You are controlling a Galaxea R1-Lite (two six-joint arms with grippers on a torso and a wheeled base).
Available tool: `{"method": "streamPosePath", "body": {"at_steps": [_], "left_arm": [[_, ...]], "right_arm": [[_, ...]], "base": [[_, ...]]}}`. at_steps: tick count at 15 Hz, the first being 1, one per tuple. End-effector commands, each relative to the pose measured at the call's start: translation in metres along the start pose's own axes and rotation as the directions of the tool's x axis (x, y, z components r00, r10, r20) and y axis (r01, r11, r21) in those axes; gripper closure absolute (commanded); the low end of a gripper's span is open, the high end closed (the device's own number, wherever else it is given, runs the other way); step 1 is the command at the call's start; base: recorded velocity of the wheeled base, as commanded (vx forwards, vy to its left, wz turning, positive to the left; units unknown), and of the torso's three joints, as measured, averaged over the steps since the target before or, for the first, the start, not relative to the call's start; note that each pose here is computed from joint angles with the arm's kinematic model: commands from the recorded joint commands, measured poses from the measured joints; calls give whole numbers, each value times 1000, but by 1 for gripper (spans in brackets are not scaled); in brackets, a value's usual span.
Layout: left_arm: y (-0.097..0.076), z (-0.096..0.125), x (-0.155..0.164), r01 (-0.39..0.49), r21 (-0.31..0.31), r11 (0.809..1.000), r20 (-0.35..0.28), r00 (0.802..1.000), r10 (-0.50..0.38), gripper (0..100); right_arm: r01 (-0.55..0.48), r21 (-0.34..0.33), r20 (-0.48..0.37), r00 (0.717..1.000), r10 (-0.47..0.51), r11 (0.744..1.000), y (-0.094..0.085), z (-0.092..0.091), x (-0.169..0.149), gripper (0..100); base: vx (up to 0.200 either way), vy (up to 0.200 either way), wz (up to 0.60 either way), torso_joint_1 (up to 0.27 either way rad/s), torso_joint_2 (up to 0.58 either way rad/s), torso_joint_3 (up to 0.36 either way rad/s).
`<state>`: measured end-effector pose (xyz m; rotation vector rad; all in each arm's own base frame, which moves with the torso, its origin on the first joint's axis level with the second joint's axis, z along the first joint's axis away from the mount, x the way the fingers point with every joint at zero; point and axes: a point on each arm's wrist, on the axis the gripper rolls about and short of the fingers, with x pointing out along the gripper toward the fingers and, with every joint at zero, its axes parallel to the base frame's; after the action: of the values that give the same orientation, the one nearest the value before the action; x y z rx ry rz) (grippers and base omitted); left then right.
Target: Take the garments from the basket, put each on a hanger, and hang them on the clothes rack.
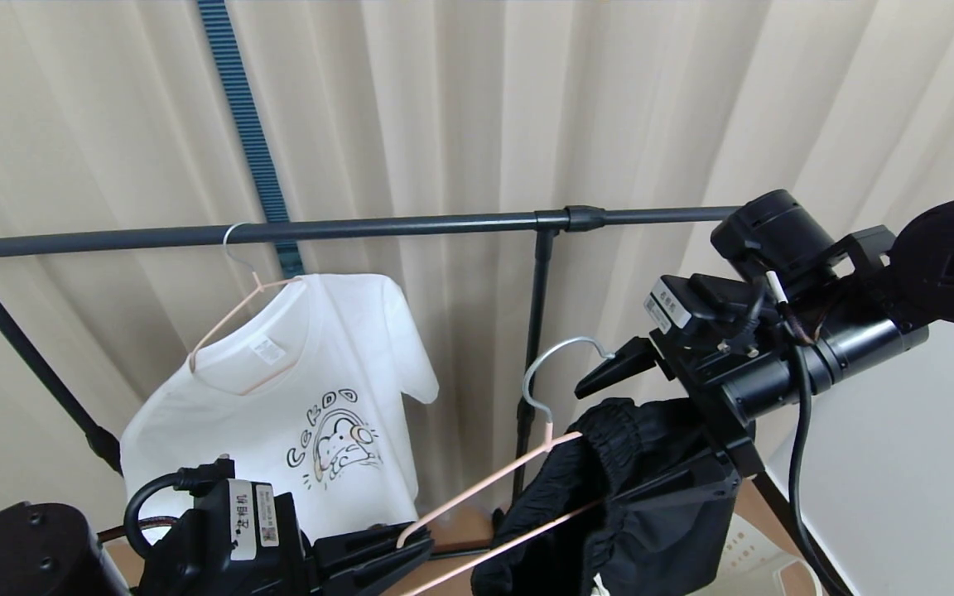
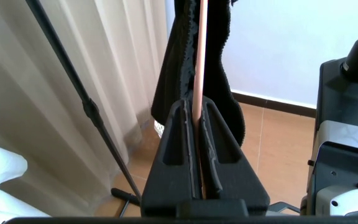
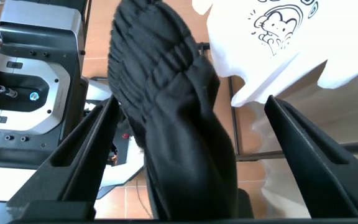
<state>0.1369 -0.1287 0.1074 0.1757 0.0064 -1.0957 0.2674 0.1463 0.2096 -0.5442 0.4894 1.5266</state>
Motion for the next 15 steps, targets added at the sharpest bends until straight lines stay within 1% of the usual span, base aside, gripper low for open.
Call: {"method": "streamPosePath", "body": {"at_steps": [1, 3, 4, 6, 12, 15], "left_arm": [[0, 0, 0, 1, -1, 1000, -2, 1000, -1, 100], [-1, 0, 1, 5, -1, 1000, -1, 1000, -5, 100], [-1, 0, 1, 8, -1, 1000, 1, 1000, -8, 100], [-2, 0, 1, 10, -1, 1000, 1, 1000, -10, 100], [-1, -2, 2, 10, -12, 1000, -8, 1000, -10, 100], [-1, -6, 4, 13, -24, 1000, -29, 999, -14, 100]], "right_arm": [[0, -1, 0, 1000, 0, 1000, -2, 0, 1, 0], [-3, -1, 0, 1000, 3, 1000, -1, 0, 1, 0], [-2, 0, 0, 1000, 2, 1000, -1, 1, 1, 100], [-2, 7, 0, 1000, 2, 1000, -1, 1, 1, 100], [9, -6, 9, 1000, -9, 1000, 3, 4, -5, 100], [10, -8, 10, 1000, -10, 1000, 6, 4, -7, 100]], "base": [[0, 0, 0, 0, 0, 0], [0, 0, 0, 0, 0, 0], [0, 0, 0, 0, 0, 0], [0, 0, 0, 0, 0, 0], [0, 0, 0, 0, 0, 0], [0, 0, 0, 0, 0, 0]]}}
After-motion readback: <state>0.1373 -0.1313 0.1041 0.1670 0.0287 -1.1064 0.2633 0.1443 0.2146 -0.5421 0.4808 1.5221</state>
